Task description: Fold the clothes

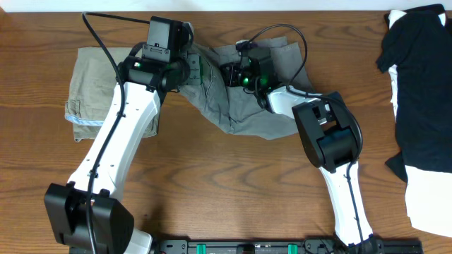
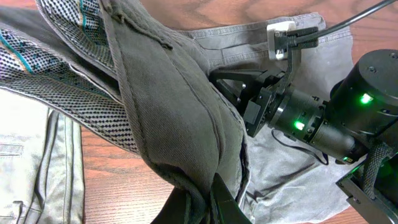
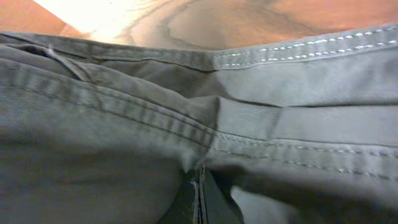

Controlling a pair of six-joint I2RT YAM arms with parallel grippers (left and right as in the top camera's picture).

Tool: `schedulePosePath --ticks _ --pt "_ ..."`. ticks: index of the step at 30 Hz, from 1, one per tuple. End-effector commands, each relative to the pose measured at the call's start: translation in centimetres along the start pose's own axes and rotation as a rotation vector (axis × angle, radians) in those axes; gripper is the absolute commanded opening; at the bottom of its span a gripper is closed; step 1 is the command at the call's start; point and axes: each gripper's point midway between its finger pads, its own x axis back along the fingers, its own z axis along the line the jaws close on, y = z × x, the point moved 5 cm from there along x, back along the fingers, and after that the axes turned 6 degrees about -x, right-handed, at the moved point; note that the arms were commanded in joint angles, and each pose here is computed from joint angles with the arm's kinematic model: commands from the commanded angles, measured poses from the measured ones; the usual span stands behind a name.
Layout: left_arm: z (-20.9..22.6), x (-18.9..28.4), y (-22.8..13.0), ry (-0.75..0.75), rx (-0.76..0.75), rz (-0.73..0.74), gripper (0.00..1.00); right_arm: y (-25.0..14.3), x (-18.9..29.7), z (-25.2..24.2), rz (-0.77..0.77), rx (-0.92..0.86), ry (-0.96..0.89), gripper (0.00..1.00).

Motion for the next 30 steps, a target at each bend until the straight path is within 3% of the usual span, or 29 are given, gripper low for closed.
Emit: schedulePosePath --ticks 1,9,14,22,30 --pt "-0.3 1.4 1.0 0.001 -0.046 -0.046 0.06 2.8 1.5 1.8 -0.003 0.040 0.070 0.01" --pt "-0.3 1.4 1.0 0.002 -0.071 -0.045 0.06 7.3 9.7 2.7 0.094 0.013 -0.065 0.01" --pt "-0.4 1.4 1.0 0.000 -0.075 -0.047 0.06 7.7 16.4 1.4 0.188 0.019 -0.282 0.01" --pt "-2.3 1.3 1.0 -0.029 -0.111 -0.054 0.06 2.6 21.9 -4.7 0.415 -0.093 -0.692 0.01" --pt "-3.8 1.1 1.0 -0.053 -0.140 -0.064 0.06 -1.7 22.1 -7.8 0.486 -0.135 -0.747 0.01"
